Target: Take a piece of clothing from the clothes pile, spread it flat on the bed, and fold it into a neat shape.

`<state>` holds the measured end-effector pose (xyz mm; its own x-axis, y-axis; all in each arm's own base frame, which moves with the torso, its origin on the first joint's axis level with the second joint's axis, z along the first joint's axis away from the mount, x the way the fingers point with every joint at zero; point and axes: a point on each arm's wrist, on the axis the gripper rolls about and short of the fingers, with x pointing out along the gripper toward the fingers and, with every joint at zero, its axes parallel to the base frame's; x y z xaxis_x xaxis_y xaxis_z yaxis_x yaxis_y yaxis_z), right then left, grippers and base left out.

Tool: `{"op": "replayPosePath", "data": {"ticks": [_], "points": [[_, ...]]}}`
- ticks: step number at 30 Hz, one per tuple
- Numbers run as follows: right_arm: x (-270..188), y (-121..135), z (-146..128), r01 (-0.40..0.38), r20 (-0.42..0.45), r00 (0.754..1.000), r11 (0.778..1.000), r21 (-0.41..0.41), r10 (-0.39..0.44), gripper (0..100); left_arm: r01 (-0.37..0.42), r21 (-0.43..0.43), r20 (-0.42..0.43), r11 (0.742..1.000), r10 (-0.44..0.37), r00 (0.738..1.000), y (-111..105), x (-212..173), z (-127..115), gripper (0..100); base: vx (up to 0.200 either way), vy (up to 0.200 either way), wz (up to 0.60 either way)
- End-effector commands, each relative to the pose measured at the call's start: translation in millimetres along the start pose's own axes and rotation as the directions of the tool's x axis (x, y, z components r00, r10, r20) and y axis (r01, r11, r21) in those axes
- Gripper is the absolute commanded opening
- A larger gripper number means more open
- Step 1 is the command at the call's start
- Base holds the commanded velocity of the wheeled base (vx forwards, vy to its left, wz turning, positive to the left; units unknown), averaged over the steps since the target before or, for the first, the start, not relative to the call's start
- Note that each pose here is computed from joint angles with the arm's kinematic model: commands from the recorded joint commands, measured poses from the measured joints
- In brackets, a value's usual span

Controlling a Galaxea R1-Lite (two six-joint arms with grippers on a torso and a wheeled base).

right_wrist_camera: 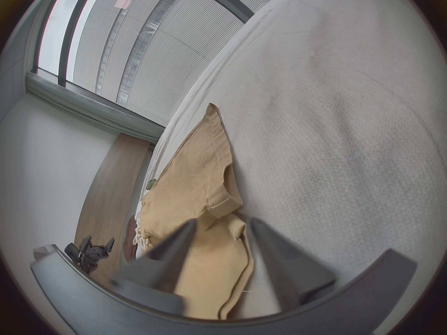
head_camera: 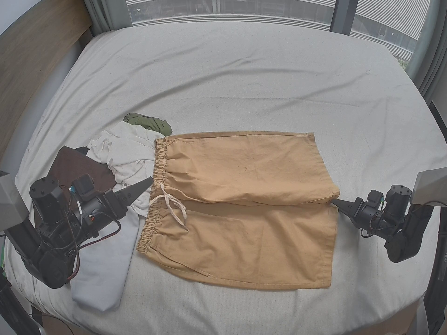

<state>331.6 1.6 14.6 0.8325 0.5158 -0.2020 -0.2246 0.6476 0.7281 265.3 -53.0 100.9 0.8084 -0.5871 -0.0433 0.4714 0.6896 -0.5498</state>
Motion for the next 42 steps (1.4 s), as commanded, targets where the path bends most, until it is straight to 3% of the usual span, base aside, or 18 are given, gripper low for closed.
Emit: {"op": "replayPosePath", "data": {"ticks": [1,5,10,17,42], "points": [[-3,-2,7,0.005,0.026,1.0,1.0,-0.009,-0.005,100,-0.014,0.002,-0.031,1.0,0.014,0.999,3,-9,-6,100,0.0,0.0,0.0],[-19,10,33,-0.008,0.111,0.994,0.998,-0.068,0.015,100,-0.018,0.039,-0.095,0.999,0.022,0.995,14,-23,-14,100,0.0,0.0,0.0],[-29,24,45,-0.03,0.15,0.988,0.995,-0.095,0.044,100,-0.044,0.045,-0.136,0.998,0.05,0.989,25,-29,-22,100,0.0,0.0,0.0],[-28,43,41,-0.073,0.133,0.987,0.991,-0.114,0.088,100,-0.073,0.036,-0.171,0.997,0.078,0.982,35,-25,-32,100,0.0,0.0,0.0],[-25,55,36,-0.105,0.114,0.986,0.986,-0.129,0.119,100,-0.181,-0.008,-0.309,0.983,0.17,0.936,72,-24,-70,100,0.0,0.0,0.0]]}}
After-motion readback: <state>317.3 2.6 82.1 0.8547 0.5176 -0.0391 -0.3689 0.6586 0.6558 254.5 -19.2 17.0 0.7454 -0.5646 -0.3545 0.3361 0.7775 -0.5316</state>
